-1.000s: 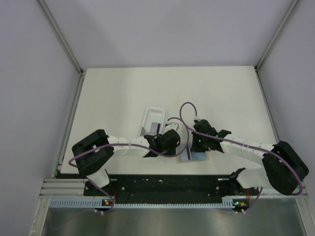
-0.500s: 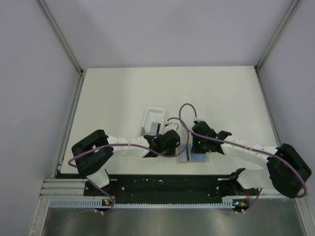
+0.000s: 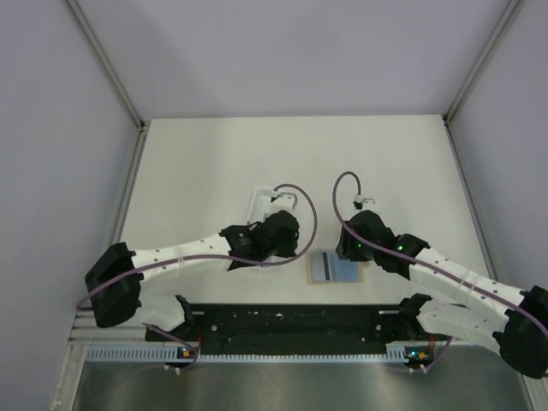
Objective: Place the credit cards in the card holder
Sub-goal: Insert the credit card into the card holder.
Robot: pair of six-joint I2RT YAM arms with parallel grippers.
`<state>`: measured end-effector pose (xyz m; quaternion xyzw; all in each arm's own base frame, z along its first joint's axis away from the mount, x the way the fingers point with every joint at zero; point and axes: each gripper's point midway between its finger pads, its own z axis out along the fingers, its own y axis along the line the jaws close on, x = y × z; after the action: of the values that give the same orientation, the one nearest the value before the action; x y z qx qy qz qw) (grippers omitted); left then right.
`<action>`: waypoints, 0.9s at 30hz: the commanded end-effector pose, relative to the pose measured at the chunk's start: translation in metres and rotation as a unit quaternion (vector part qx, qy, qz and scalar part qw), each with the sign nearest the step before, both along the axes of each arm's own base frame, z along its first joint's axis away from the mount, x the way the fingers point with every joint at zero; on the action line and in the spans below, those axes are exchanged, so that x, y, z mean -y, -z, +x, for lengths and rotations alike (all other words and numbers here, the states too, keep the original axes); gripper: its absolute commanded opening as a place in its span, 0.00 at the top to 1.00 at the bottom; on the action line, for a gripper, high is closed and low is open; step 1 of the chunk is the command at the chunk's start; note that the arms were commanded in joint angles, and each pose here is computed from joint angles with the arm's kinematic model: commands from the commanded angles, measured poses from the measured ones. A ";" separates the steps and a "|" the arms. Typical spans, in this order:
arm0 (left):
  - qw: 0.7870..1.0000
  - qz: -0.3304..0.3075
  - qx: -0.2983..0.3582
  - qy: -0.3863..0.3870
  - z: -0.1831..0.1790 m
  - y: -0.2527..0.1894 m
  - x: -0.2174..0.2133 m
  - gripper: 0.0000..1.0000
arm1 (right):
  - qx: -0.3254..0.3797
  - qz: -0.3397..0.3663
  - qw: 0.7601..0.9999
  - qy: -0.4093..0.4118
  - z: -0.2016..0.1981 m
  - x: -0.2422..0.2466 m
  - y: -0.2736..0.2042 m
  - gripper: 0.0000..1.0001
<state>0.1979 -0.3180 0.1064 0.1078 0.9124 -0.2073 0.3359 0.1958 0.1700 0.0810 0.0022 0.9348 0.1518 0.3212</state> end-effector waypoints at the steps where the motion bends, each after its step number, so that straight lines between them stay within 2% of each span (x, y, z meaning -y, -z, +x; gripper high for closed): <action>1: 0.997 0.026 0.038 -0.066 0.025 -0.028 -0.046 0.74 | 0.004 -0.010 1.000 0.000 0.000 0.003 0.000 0.56; 3: 0.993 0.045 0.045 -0.097 0.033 -0.032 -0.072 0.65 | -0.001 -0.009 1.000 -0.001 -0.001 0.001 0.002 0.55; 7: 0.983 0.079 0.061 -0.151 0.049 -0.035 -0.118 0.55 | -0.006 -0.008 1.000 -0.006 0.000 -0.002 0.005 0.55; 10: 0.977 0.103 0.070 -0.174 0.057 -0.035 -0.141 0.43 | -0.009 -0.006 1.000 -0.010 -0.001 -0.005 0.006 0.54; 13: 0.972 0.128 0.071 -0.186 0.063 -0.033 -0.155 0.35 | -0.014 -0.004 1.000 -0.016 -0.002 -0.007 0.009 0.54; 27: 0.974 0.155 0.031 -0.159 0.070 0.020 -0.149 0.41 | -0.021 -0.001 1.000 -0.023 -0.004 -0.010 0.012 0.54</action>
<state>0.2606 -0.1592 0.0917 0.0123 0.9310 0.0127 0.3646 0.1917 0.1758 0.0698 -0.0075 0.9426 0.1538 0.2961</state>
